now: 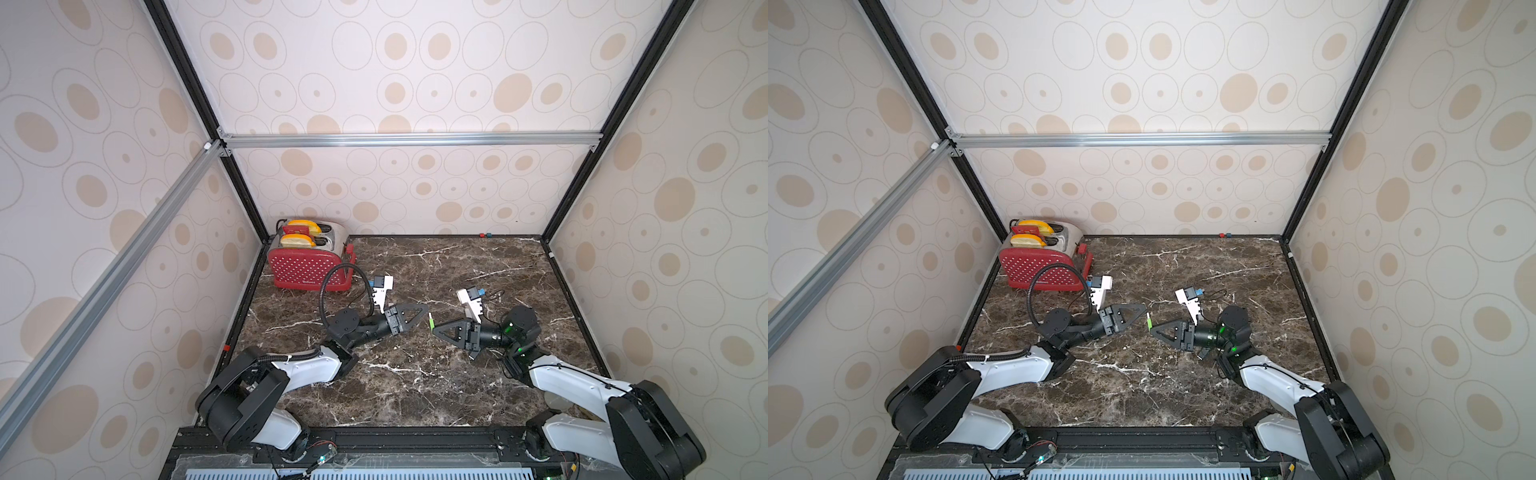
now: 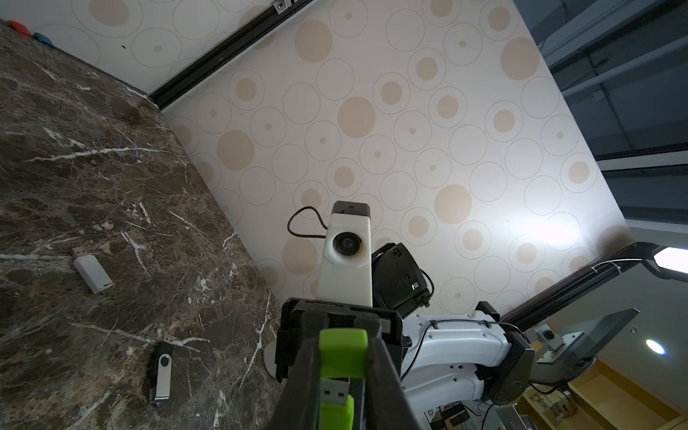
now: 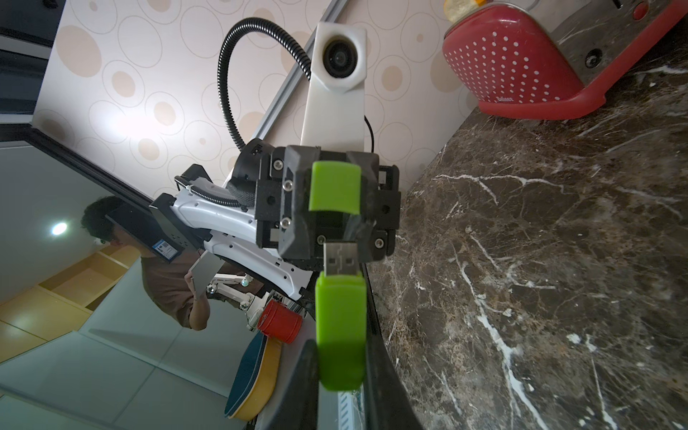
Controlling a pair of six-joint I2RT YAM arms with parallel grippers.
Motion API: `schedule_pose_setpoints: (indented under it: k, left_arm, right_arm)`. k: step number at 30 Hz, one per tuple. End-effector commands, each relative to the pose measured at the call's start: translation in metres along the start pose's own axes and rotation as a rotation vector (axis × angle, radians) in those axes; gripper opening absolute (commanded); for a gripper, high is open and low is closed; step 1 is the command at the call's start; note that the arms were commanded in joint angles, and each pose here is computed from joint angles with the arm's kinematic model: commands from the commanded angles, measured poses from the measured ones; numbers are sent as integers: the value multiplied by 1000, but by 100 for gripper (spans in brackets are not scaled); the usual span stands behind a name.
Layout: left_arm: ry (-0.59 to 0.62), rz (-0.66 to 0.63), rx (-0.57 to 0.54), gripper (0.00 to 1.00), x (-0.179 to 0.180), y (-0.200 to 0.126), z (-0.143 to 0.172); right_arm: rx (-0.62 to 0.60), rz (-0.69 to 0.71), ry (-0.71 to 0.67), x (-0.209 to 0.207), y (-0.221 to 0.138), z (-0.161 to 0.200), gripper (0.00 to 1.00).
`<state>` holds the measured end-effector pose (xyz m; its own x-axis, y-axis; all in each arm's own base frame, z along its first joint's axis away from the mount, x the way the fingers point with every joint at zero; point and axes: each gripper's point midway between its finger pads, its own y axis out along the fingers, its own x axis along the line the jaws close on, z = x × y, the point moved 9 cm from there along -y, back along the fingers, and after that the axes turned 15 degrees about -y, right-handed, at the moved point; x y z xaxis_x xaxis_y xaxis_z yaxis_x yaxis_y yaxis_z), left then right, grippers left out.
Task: Close the usb drive cover
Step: Close the cover of the USB drive.
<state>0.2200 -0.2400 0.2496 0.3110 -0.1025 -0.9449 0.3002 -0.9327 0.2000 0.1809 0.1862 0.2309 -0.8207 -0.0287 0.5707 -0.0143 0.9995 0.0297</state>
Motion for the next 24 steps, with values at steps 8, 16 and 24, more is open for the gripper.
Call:
schedule_pose_setpoints:
  k: [8,16,24]
  left_arm:
    - [25,69,20,0,-12,9,1]
    - [27,75,47,0,-13,11,6]
    - [32,67,66,0,-10,7,12]
  right_arm:
    - [-9,-13,-30,4,0,-3,0]
    - [-9,-6,-28,3,1,-4,0]
    - [-13,-7,-37,5,1,-7,0]
